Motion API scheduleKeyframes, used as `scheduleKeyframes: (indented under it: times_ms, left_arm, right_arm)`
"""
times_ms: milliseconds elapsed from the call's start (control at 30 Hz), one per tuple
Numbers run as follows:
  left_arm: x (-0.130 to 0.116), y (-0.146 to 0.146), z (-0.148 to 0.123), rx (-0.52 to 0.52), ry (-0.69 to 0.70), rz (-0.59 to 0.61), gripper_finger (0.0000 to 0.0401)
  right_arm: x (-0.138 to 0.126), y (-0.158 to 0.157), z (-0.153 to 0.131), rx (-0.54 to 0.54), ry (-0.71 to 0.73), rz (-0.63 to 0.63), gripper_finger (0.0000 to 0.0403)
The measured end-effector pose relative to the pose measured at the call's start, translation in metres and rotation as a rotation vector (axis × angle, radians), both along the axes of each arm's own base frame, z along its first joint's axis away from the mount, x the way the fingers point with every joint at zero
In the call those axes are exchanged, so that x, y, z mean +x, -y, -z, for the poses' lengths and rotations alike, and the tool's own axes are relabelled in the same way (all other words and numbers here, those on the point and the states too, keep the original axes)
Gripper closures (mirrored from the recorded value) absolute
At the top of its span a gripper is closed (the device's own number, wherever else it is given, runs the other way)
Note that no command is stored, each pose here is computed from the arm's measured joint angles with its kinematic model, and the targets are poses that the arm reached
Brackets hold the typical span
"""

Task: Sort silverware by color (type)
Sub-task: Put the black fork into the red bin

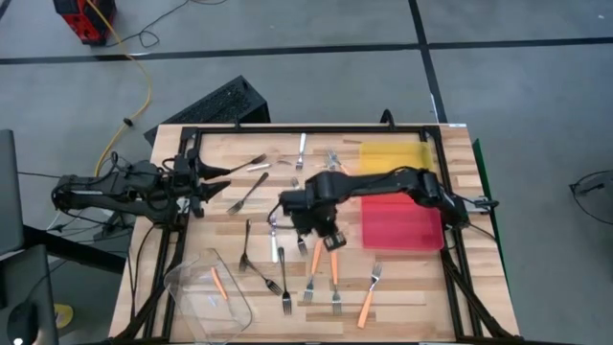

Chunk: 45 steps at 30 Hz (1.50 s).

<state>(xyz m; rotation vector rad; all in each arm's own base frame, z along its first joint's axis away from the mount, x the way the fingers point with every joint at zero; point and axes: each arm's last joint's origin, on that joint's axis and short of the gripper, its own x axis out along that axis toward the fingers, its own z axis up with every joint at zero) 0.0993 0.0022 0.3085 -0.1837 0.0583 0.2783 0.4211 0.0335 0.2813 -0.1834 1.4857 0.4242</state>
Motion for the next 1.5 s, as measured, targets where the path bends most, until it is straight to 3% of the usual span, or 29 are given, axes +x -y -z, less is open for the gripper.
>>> scheduleKeyframes:
  times_ms: [100,233,333,500,600,700,800,867,1000,1067,1133,1233,1333,1500]
  left_arm:
    - [-0.001,-0.002,0.000,-0.029,0.012,-0.074,0.0250]
    - [-0.001,-0.004,0.000,-0.070,0.033,-0.146,0.0250]
    - [-0.002,-0.005,0.000,-0.027,0.013,-0.176,0.0250]
    - [-0.001,-0.004,0.002,0.096,-0.049,-0.137,0.0250]
    - [-0.001,-0.002,0.006,0.111,-0.097,-0.045,0.0250]
    - [0.001,0.000,0.006,0.005,-0.066,-0.011,0.0250]
    - [0.002,0.003,0.007,-0.033,-0.072,0.112,0.0250]
    - [0.002,0.006,0.008,-0.048,-0.077,0.193,0.0250]
    - [0.003,0.008,0.006,-0.099,-0.056,0.254,0.0250]
    - [0.003,0.008,0.004,-0.125,-0.026,0.265,0.0250]
    - [0.003,0.009,0.001,-0.134,-0.004,0.305,0.0250]
    - [0.003,0.011,-0.004,-0.138,0.051,0.370,0.0250]
    - [0.003,0.012,-0.010,-0.138,0.108,0.389,0.0250]
    - [0.003,0.011,-0.013,-0.135,0.138,0.377,0.0250]
  right_arm:
    - [-0.008,0.018,-0.011,0.001,-0.019,0.065,0.0280]
    - [-0.023,0.035,-0.044,0.043,0.097,0.080,0.0280]
    - [-0.034,0.055,-0.075,0.030,0.271,0.073,0.0280]
    - [-0.061,0.083,-0.122,0.024,0.486,0.219,0.0280]
    - [-0.077,0.072,-0.140,0.062,0.524,0.272,0.0280]
    - [-0.086,0.049,-0.153,0.103,0.554,0.269,0.0280]
    - [-0.097,0.013,-0.157,0.154,0.507,0.259,0.0280]
    - [-0.106,-0.019,-0.156,0.109,0.462,0.260,0.0280]
    - [-0.145,-0.082,-0.143,-0.162,0.414,0.295,0.0280]
    - [-0.168,-0.105,-0.137,-0.220,0.456,0.321,0.0280]
    - [-0.188,-0.122,-0.132,-0.223,0.587,0.350,0.0280]
    - [-0.203,-0.130,-0.119,-0.207,0.844,0.402,0.0280]
    - [-0.199,-0.122,-0.086,-0.149,0.993,0.427,0.0280]
    - [-0.166,-0.093,-0.025,0.164,1.243,0.437,0.0280]
